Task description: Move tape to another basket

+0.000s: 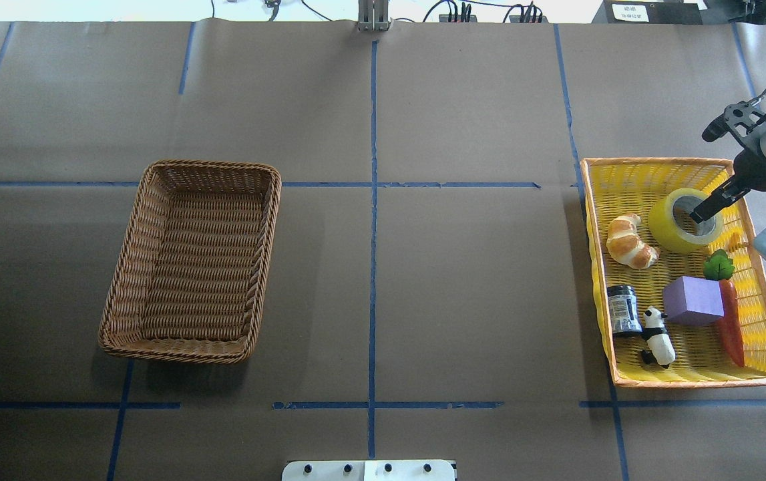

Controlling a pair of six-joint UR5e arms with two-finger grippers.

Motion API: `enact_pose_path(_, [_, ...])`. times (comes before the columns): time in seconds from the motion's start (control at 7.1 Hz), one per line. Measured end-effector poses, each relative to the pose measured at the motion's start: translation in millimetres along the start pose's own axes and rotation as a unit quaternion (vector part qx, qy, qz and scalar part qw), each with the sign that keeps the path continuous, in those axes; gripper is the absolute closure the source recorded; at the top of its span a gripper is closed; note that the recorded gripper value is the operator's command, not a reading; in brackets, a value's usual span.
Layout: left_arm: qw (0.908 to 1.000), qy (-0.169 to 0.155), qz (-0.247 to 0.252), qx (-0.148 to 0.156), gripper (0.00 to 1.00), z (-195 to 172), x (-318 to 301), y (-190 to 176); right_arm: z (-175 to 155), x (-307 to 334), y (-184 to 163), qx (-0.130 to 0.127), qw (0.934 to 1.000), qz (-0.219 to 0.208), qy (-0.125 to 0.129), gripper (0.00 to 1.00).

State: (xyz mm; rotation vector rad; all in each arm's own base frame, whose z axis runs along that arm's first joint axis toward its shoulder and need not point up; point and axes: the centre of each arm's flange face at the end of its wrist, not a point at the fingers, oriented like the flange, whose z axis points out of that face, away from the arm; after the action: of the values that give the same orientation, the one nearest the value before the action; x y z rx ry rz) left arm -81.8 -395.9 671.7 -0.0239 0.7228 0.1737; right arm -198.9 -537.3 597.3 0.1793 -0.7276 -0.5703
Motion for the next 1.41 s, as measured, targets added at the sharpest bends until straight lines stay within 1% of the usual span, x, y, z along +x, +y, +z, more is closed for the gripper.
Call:
enact_pose_path(0.14, [1.0000, 0.000, 0.000, 0.000, 0.00, 0.0, 0.0, 0.0, 5.4, -3.6, -1.0, -0.004, 1.0000, -0.003, -0.002, 0.11])
enact_pose_path(0.28, [1.0000, 0.000, 0.000, 0.000, 0.00, 0.0, 0.0, 0.0, 8.3, -7.3, -3.2, -0.006, 1.0000, -0.006, -0.004, 0.36])
enact_pose_path(0.56, [1.0000, 0.000, 0.000, 0.000, 0.00, 0.0, 0.0, 0.0, 7.4, -12.5, -9.9, -0.004, 0.9999, -0.013, -0.005, 0.82])
enact_pose_path(0.7, [1.0000, 0.000, 0.000, 0.000, 0.00, 0.0, 0.0, 0.0, 6.0, -13.8, -13.2, -0.002, 0.9999, -0.015, -0.005, 0.92])
enact_pose_path(0.85, [1.0000, 0.000, 0.000, 0.000, 0.00, 0.0, 0.0, 0.0, 5.7, -14.2, -14.4, -0.002, 0.9999, -0.014, -0.004, 0.97])
enact_pose_path(0.99, [1.0000, 0.000, 0.000, 0.000, 0.00, 0.0, 0.0, 0.0, 5.5, -14.0, -14.6, -0.002, 0.9999, -0.014, -0.004, 0.99])
enact_pose_path(1.41, [1.0000, 0.000, 0.000, 0.000, 0.00, 0.0, 0.0, 0.0, -0.3, -13.1, -16.7, 0.004, 0.9999, -0.011, -0.005, 1.00])
